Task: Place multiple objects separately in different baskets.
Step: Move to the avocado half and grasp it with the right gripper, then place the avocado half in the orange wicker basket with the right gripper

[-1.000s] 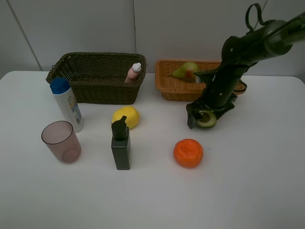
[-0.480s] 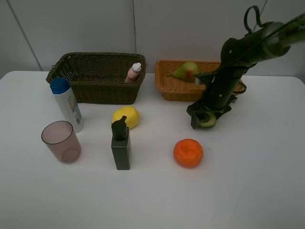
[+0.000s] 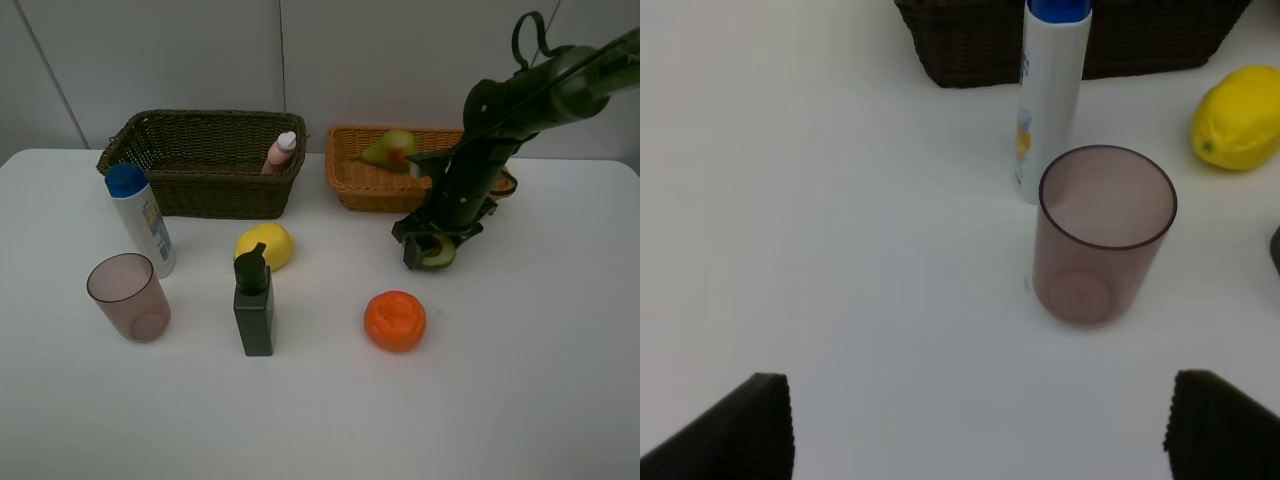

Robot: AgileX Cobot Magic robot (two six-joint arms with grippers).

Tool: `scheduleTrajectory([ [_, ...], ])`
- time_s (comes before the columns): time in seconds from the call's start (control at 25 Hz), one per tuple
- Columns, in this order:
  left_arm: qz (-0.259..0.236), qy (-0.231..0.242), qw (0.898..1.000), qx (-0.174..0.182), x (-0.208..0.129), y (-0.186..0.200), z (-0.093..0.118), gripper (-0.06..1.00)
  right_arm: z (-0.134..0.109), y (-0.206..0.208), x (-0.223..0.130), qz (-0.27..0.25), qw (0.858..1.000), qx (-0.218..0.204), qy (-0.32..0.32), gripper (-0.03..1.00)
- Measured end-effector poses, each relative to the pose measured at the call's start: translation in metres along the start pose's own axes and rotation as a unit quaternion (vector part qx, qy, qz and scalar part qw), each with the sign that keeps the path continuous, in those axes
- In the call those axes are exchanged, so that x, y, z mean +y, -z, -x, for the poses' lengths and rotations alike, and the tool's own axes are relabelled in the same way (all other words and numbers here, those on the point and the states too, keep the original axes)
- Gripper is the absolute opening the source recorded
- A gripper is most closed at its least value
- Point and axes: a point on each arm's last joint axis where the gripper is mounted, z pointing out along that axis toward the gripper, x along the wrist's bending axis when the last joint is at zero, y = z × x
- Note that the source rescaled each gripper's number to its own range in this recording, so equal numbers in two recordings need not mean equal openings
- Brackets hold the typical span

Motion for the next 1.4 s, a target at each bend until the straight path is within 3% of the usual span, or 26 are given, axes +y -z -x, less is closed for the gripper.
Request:
scheduleTrajectory([
  [0.92,0.000,0.000,1.000,0.000,0.000,0.000,0.000,1.00,-0.002,0.025,0.002,-0.030,0.999,0.013,0.001,0.43],
  [1.4,0.000,0.000,1.000,0.000,0.000,0.000,0.000,1.00,-0.006,0.100,0.000,0.057,0.998,-0.018,0.013,0.43],
])
